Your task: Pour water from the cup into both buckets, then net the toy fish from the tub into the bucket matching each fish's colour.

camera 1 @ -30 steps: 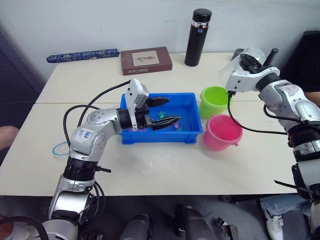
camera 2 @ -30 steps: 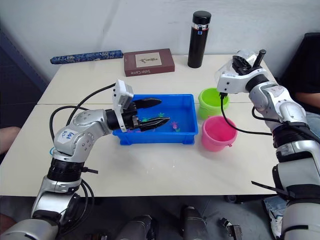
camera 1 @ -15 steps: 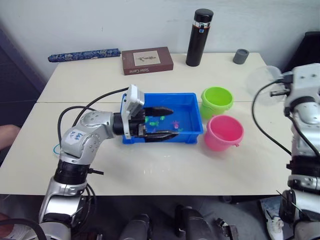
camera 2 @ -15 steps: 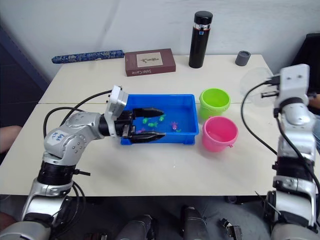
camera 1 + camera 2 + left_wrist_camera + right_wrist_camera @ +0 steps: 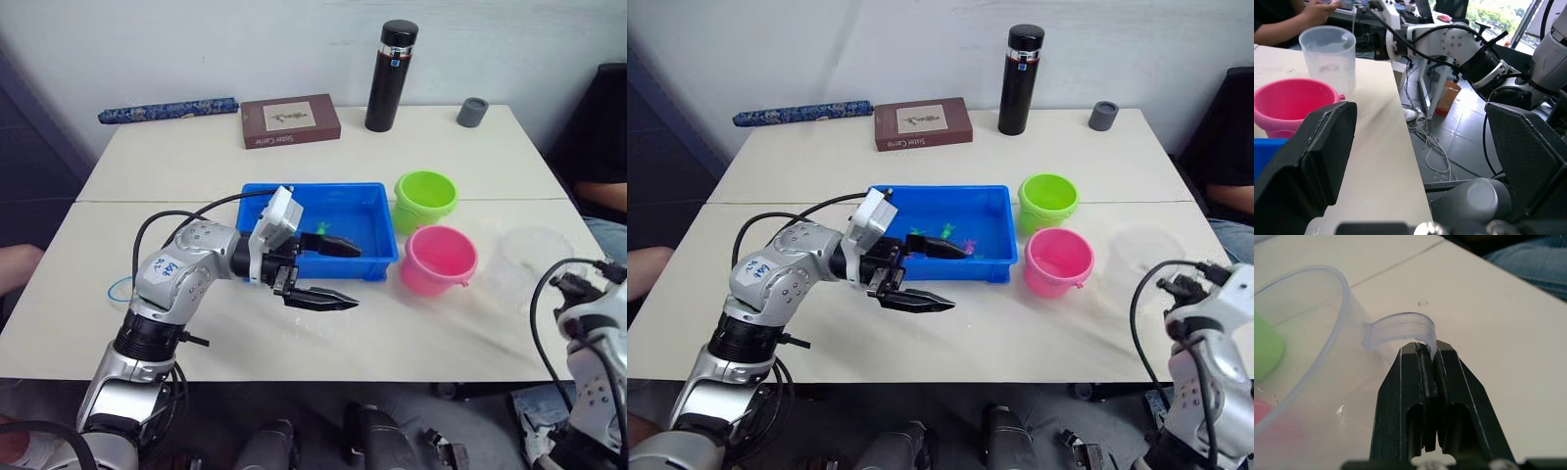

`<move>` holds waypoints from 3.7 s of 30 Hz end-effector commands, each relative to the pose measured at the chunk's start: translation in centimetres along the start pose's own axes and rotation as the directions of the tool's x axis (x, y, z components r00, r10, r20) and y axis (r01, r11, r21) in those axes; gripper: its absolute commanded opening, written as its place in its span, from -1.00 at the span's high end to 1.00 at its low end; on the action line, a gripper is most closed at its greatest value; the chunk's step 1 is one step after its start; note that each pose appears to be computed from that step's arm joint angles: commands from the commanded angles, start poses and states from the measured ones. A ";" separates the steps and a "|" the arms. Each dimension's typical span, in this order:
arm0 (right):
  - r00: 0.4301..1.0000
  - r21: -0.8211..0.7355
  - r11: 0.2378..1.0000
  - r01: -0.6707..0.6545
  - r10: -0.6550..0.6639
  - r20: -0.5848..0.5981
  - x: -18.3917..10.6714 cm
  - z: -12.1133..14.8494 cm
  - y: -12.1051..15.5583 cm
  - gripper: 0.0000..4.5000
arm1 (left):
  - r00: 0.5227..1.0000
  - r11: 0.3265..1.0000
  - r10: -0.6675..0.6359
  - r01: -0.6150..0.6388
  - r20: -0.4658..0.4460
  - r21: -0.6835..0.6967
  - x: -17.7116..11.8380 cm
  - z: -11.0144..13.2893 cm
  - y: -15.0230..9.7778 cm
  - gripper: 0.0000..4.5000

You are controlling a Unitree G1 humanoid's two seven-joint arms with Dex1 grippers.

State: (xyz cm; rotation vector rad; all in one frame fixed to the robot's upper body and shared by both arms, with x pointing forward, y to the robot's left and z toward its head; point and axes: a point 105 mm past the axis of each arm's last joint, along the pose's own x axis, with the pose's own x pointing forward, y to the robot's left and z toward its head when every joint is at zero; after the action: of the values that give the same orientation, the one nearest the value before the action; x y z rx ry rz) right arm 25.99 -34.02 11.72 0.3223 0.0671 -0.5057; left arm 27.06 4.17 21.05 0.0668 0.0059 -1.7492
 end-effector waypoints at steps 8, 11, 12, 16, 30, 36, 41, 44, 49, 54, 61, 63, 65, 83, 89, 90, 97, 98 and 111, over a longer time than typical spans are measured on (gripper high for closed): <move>0.993 0.041 0.993 0.108 -0.110 0.040 -1.7 -2.2 -2.6 0.68 | 0.997 0.998 -0.056 0.055 0.044 0.028 0.9 1.9 0.4 -1.00; 0.992 0.035 0.993 0.112 -0.113 0.055 -2.7 -2.1 -2.7 0.13 | 0.996 0.997 -0.071 0.070 0.047 0.026 0.9 2.2 0.4 -1.00; 0.992 0.026 0.993 0.112 -0.114 0.057 -3.0 -2.0 -2.7 -0.02 | 0.996 0.997 -0.073 0.072 0.047 0.025 0.9 2.2 0.4 -1.00; 0.992 -0.076 0.991 0.111 -0.106 0.063 -5.1 -1.5 -2.6 -0.97 | 0.996 0.997 -0.074 0.073 0.044 0.023 1.0 2.0 0.7 -1.00; 0.617 -0.395 0.512 -0.763 0.760 -0.205 -11.8 6.6 9.7 -0.97 | 0.955 0.955 0.294 -0.291 0.044 -0.060 -4.2 -0.9 2.3 -1.00; 0.238 -0.313 0.131 -0.941 0.912 -0.335 -10.9 6.8 16.9 -0.97 | 0.770 0.760 0.635 -0.637 -0.060 -0.126 -11.1 -4.6 0.4 -1.00; 0.005 -0.279 -0.113 -0.954 0.921 -0.390 -10.4 5.3 21.7 -0.97 | 0.518 0.496 0.837 -0.854 -0.174 -0.158 -18.0 -6.9 -4.1 -1.00; -0.101 -0.261 -0.229 -0.938 0.900 -0.425 -10.6 4.2 23.4 -0.97 | 0.366 0.342 0.897 -0.930 -0.248 -0.137 -21.2 -8.3 -7.7 -1.00; -0.216 -0.235 -0.350 -0.907 0.865 -0.453 -11.2 2.8 25.2 -0.97 | 0.145 0.116 0.919 -0.988 -0.366 -0.101 -25.4 -10.5 -13.8 -1.00; -0.253 -0.233 -0.385 -0.893 0.857 -0.448 -11.4 2.3 26.1 -0.97 | 0.086 0.070 0.903 -0.996 -0.420 -0.053 -27.8 -10.5 -15.3 -1.00; -0.247 -0.254 -0.392 -0.884 0.854 -0.459 -11.9 1.3 26.4 -0.97 | 0.191 0.226 0.810 -0.974 -0.554 -0.004 -30.2 -10.1 -10.7 -1.00; -0.239 -0.262 -0.388 -0.883 0.855 -0.460 -12.1 1.0 26.2 -0.97 | 0.216 0.269 0.768 -0.963 -0.603 -0.002 -30.6 -10.4 -8.8 -1.00; -0.230 -0.273 -0.382 -0.883 0.859 -0.458 -12.4 0.8 26.1 -0.97 | 0.227 0.289 0.732 -0.957 -0.642 -0.009 -31.2 -10.5 -7.0 -1.00; -0.039 -0.317 -0.177 -0.932 0.917 -0.397 -13.9 0.8 23.7 -0.99 | 0.025 0.318 0.613 -0.923 -0.790 0.217 -30.9 -12.7 5.0 -0.89; -0.002 -0.336 -0.148 -0.930 0.917 -0.398 -14.2 1.2 22.9 -1.00 | 0.021 0.298 0.630 -0.930 -0.776 0.216 -30.1 -13.2 5.8 0.15; 0.002 -0.339 -0.146 -0.930 0.917 -0.399 -14.2 1.3 22.8 -1.00 | 0.025 0.295 0.630 -0.932 -0.776 0.210 -30.0 -13.3 5.8 0.33; -0.023 -0.330 -0.179 -0.927 0.904 -0.428 -14.2 1.8 22.5 -1.00 | 0.149 0.344 0.740 -0.922 -0.656 0.179 -29.6 -8.3 7.1 0.99; -0.028 -0.328 -0.186 -0.926 0.902 -0.432 -14.2 1.9 22.4 -1.00 | 0.180 0.365 0.757 -0.914 -0.629 0.178 -29.4 -7.1 7.4 0.99; -0.164 -0.307 -0.329 -0.893 0.873 -0.458 -13.7 4.4 24.7 -1.00 | 0.686 0.897 0.440 -0.303 -0.580 0.322 -12.9 -0.2 3.9 0.99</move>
State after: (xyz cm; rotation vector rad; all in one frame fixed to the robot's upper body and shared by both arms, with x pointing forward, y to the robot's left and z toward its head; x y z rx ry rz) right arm 26.28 -9.20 24.22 -0.3328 -0.0045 1.2465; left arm 34.01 18.40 21.84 0.7261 0.3286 -1.1548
